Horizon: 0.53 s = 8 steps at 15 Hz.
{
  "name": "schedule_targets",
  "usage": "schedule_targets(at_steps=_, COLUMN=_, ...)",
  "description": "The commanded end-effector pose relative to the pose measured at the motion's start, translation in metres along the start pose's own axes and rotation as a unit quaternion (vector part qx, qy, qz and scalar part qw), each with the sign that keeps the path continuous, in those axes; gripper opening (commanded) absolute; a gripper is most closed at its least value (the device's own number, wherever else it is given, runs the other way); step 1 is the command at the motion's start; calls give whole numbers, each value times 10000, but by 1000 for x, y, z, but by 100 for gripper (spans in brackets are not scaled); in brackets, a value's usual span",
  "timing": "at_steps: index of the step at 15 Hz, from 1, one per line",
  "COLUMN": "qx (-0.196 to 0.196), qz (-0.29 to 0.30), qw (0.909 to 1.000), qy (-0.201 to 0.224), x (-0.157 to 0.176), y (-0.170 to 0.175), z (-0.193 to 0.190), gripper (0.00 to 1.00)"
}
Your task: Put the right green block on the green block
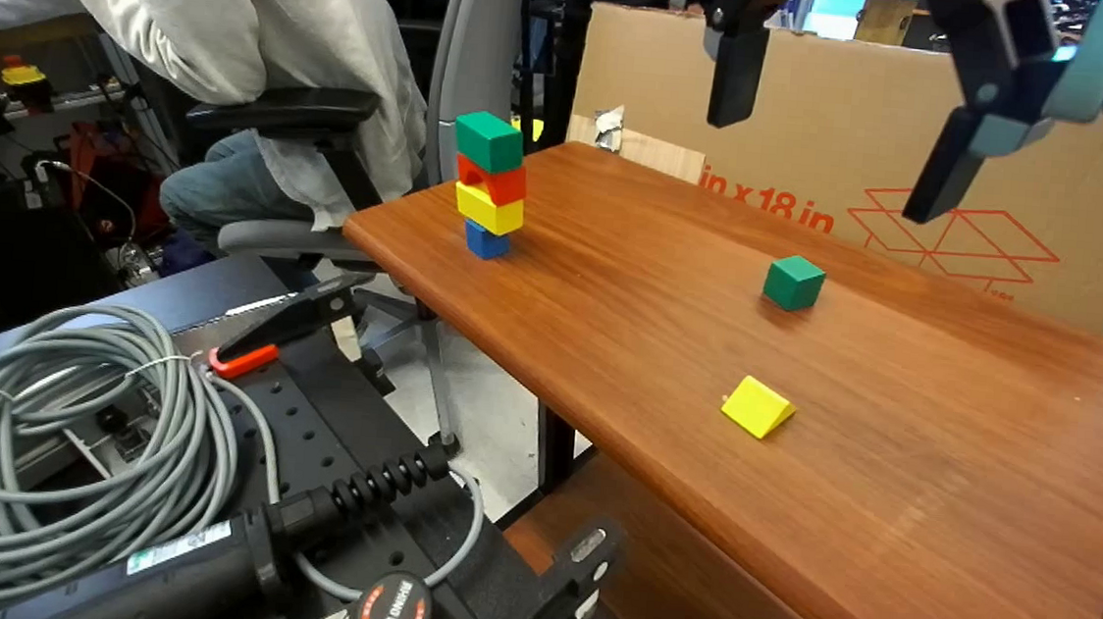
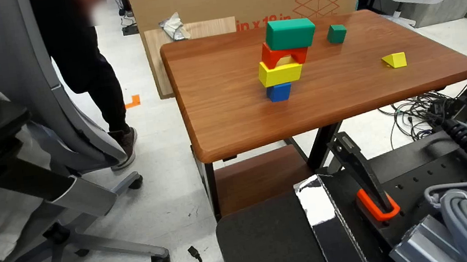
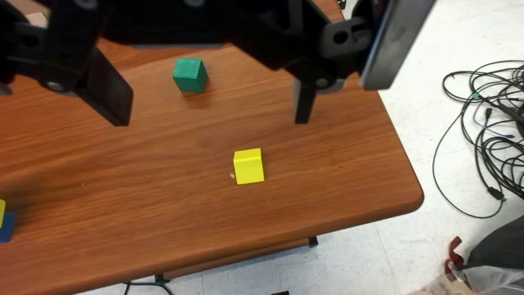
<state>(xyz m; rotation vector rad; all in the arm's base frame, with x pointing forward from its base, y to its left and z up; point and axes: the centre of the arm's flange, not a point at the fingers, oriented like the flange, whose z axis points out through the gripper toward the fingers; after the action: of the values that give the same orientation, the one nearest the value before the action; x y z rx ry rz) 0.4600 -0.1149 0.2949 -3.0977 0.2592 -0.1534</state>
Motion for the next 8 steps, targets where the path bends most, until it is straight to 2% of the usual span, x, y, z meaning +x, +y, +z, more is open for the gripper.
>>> schedule_targets(at_steps=1, qx=43, qz=-87, qw=9999, qy=-104, x=49, y=-13, z=36, gripper=100)
schedule_targets(at_steps=5, qx=-143, qz=-238, qw=9986, qy=-451, x=93, y=-40, z=96, gripper=100)
schedule_targets(at_steps=8, qx=-173, qz=-294, qw=9977, qy=-588, x=115, y=-61, z=132, gripper=100)
